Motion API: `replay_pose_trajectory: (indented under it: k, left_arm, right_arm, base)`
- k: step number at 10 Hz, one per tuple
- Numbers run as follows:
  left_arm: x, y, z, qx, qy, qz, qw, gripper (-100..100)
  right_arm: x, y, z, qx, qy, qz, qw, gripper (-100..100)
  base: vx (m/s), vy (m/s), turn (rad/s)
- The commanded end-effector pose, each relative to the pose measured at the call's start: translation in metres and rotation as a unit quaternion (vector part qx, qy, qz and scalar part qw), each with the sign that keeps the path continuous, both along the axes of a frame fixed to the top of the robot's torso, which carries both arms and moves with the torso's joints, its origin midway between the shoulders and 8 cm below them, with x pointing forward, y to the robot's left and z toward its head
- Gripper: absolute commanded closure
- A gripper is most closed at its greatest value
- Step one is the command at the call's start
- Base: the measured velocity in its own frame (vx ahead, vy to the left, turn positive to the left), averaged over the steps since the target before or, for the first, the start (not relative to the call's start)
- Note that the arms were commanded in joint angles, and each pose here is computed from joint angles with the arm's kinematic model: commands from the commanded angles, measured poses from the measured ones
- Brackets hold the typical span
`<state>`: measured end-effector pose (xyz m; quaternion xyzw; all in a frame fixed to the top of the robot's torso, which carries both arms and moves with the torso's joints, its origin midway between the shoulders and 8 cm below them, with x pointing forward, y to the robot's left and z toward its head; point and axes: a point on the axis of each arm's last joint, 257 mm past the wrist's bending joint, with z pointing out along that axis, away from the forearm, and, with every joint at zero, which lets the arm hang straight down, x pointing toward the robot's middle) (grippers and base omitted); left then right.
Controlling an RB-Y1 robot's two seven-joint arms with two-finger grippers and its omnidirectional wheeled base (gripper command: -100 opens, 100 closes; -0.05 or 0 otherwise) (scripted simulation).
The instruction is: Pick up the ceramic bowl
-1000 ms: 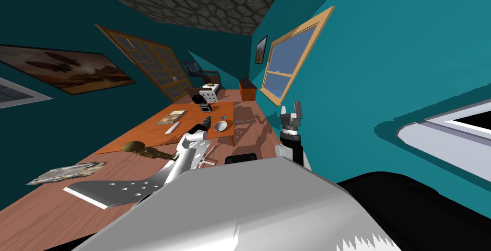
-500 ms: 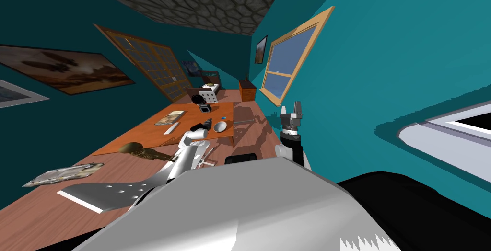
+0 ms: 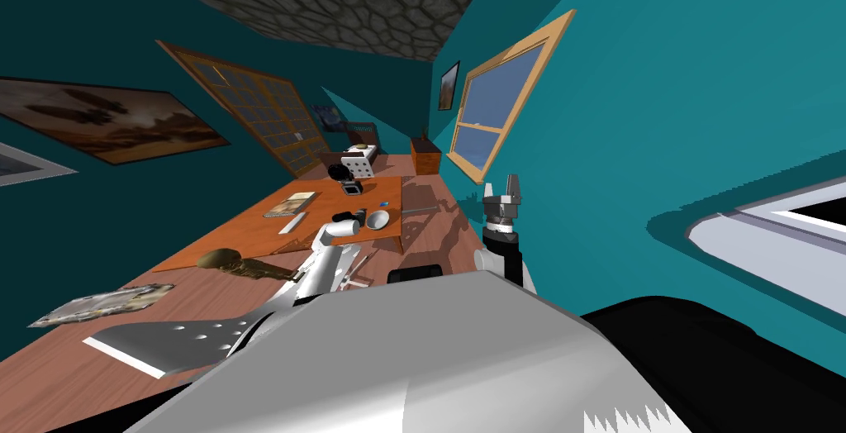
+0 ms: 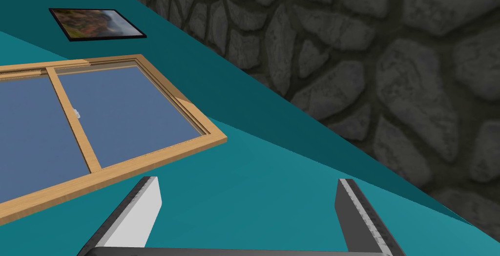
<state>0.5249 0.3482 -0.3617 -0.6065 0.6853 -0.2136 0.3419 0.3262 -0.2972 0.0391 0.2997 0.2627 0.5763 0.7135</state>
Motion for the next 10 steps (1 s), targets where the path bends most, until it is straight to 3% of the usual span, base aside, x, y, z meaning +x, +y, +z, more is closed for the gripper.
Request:
replay_pose_trajectory:
  k: [1,2,3,4,6,7,10]
  left_arm:
    - [-0.007,0.002,-0.015,-0.004,0.033,0.003,0.9994,-100]
    - [-0.008,0.002,-0.016,-0.004,0.038,0.003,0.9993,-100]
    - [-0.014,0.003,-0.026,-0.007,0.063,0.006,0.998,-100]
    - [-0.014,0.003,-0.027,-0.007,0.065,0.006,0.9978,-100]
    - [-0.026,0.007,-0.044,-0.011,0.109,0.012,0.9939,-100]
    - [-0.029,0.006,-0.046,-0.011,0.116,0.012,0.9931,-100]
    - [-0.054,0.01,-0.071,-0.017,0.18,0.022,0.9832,-100]
  right_arm:
    - [0.0,0.0,0.0,0.0,0.0,0.0,1.0,0]
    - [0.0,0.0,0.0,0.0,0.0,0.0,1.0,0]
    - [0.0,0.0,0.0,0.0,0.0,0.0,1.0,0]
    - [0.0,0.0,0.0,0.0,0.0,0.0,1.0,0]
    - [0.0,0.0,0.0,0.0,0.0,0.0,1.0,0]
    - [0.0,0.0,0.0,0.0,0.0,0.0,1.0,0]
    - [0.0,0.0,0.0,0.0,0.0,0.0,1.0,0]
  base:
    - [0.022,-0.014,-0.012]
    - [0.02,-0.011,-0.009]
    - [0.029,-0.017,-0.02]
    - [0.023,-0.017,-0.009]
    - [0.036,-0.028,-0.026]
    - [0.037,-0.027,-0.011]
    - [0.037,-0.026,-0.033]
